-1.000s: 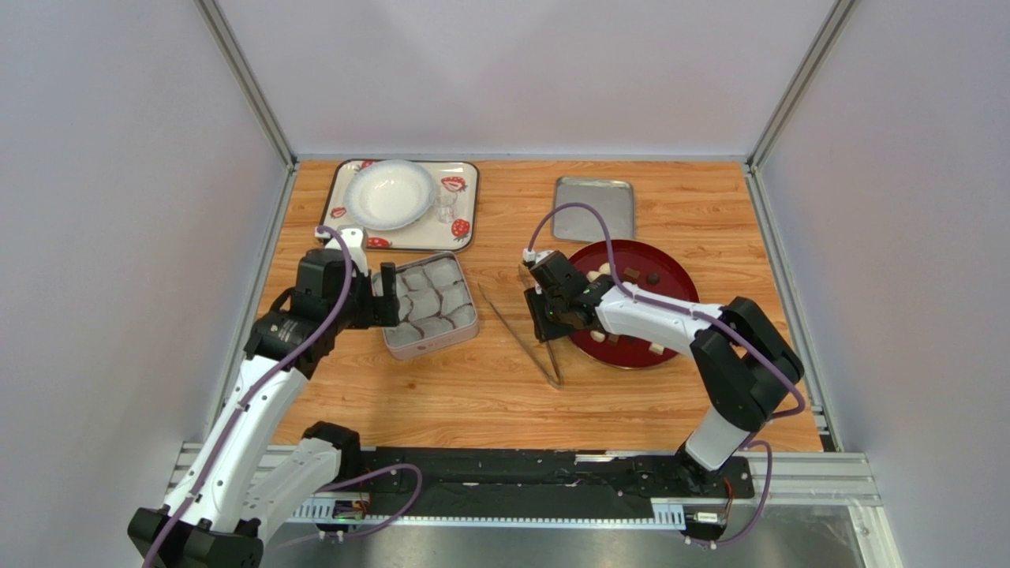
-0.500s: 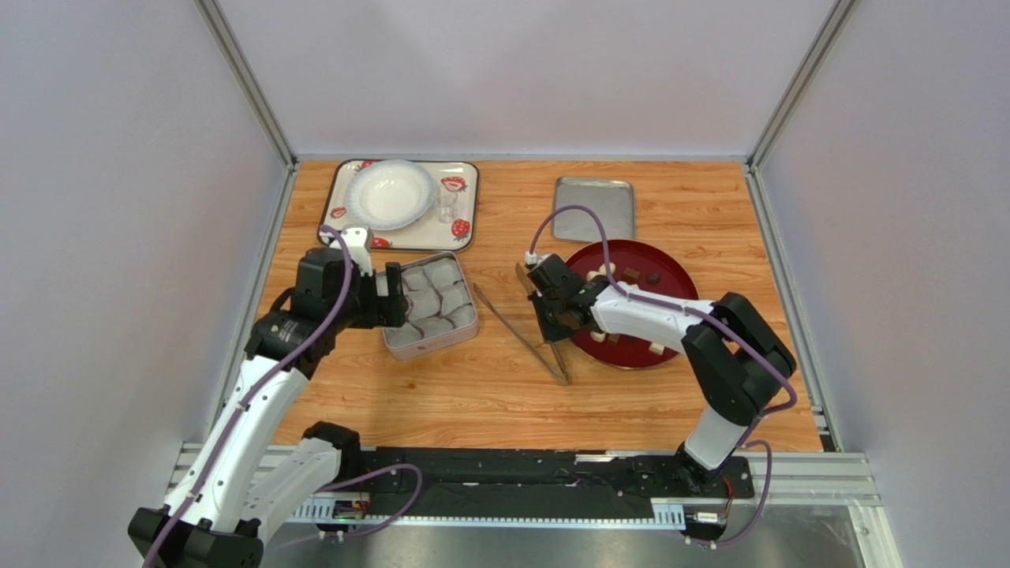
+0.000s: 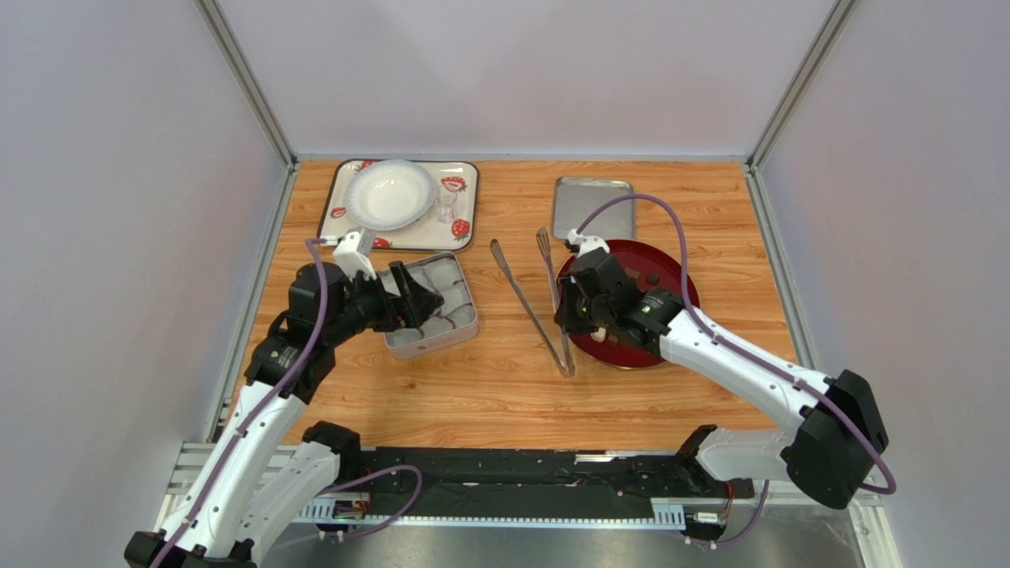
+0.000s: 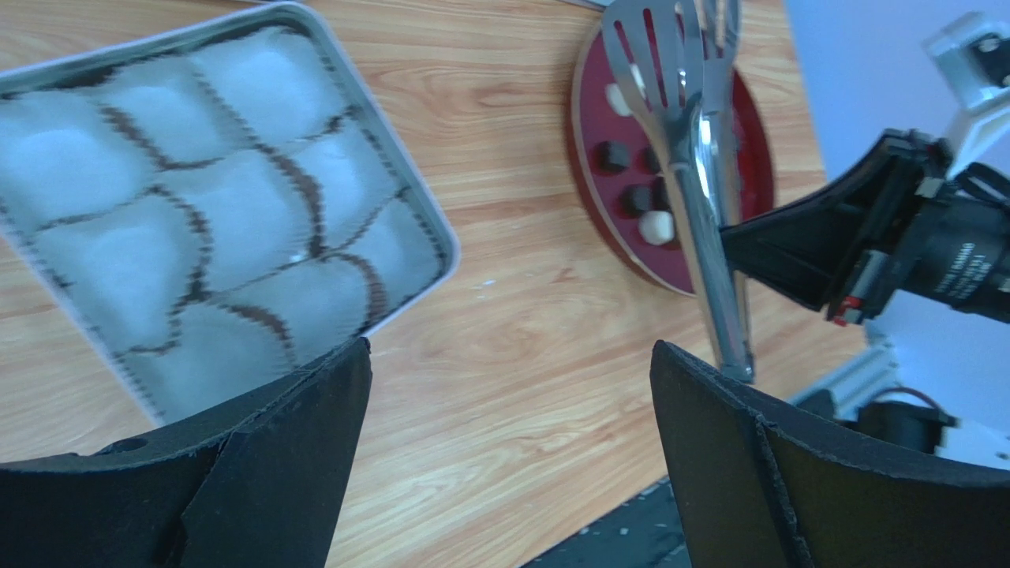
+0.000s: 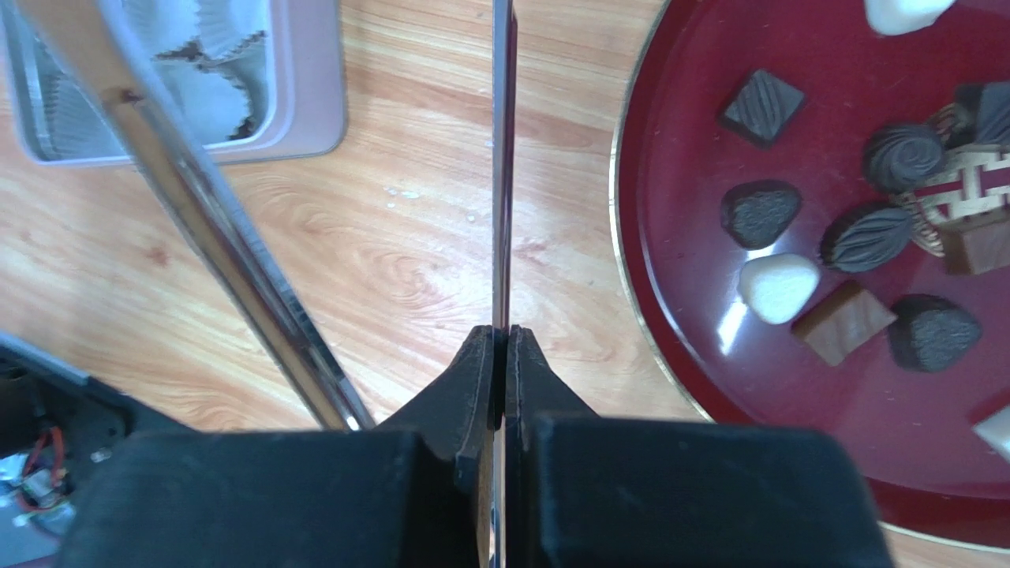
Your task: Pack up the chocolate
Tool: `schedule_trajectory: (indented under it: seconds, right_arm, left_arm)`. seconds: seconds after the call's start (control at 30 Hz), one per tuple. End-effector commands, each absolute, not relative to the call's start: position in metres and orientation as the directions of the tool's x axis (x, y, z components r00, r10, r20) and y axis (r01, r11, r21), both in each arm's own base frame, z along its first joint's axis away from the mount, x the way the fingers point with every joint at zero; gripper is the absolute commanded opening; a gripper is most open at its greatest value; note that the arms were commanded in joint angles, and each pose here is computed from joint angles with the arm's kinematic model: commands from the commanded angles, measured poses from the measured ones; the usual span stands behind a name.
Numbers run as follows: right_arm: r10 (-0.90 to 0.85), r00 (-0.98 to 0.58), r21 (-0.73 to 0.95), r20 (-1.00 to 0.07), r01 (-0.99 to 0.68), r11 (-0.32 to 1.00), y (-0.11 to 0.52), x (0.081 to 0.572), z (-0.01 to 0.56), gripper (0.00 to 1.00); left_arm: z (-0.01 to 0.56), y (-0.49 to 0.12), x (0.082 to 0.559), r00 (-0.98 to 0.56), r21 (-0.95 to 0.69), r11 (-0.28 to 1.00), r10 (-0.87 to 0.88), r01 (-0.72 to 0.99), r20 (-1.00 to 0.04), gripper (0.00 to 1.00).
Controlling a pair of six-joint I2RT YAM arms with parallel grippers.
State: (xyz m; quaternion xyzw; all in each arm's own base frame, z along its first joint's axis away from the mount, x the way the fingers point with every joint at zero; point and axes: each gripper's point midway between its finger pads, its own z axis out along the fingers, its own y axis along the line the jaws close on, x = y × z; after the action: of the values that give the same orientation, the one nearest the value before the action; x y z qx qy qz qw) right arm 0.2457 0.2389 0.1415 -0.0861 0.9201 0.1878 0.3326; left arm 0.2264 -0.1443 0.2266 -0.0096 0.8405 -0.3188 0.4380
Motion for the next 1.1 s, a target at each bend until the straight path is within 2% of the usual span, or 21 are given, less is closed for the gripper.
schedule_trajectory:
  seconds: [0.0, 0.27, 0.77, 1.07]
  right_arm:
    - [0.046, -0.758, 0.384, -0.650, -0.275, 0.881, 0.247, 0.231, 0.156, 0.00]
    - [0.083, -0.740, 0.423, -0.668, -0.286, 0.860, 0.246, 0.216, 0.161, 0.00]
    - [0.174, -0.717, 0.492, -0.675, -0.262, 0.830, 0.239, 0.202, 0.168, 0.00]
    - [0.186, -0.719, 0.514, -0.670, -0.268, 0.815, 0.245, 0.203, 0.168, 0.00]
  left_arm:
    - [0.261, -0.184, 0.232, -0.589, -0.672, 0.646, -0.400, 0.362, -0.702, 0.95]
    - [0.271, -0.237, 0.241, -0.593, -0.675, 0.610, -0.382, 0.414, -0.709, 0.93]
    - [0.233, -0.306, 0.255, -0.688, -0.699, 0.626, -0.338, 0.344, -0.642, 0.86]
    - [0.231, -0.329, 0.245, -0.717, -0.744, 0.562, -0.343, 0.361, -0.607, 0.73]
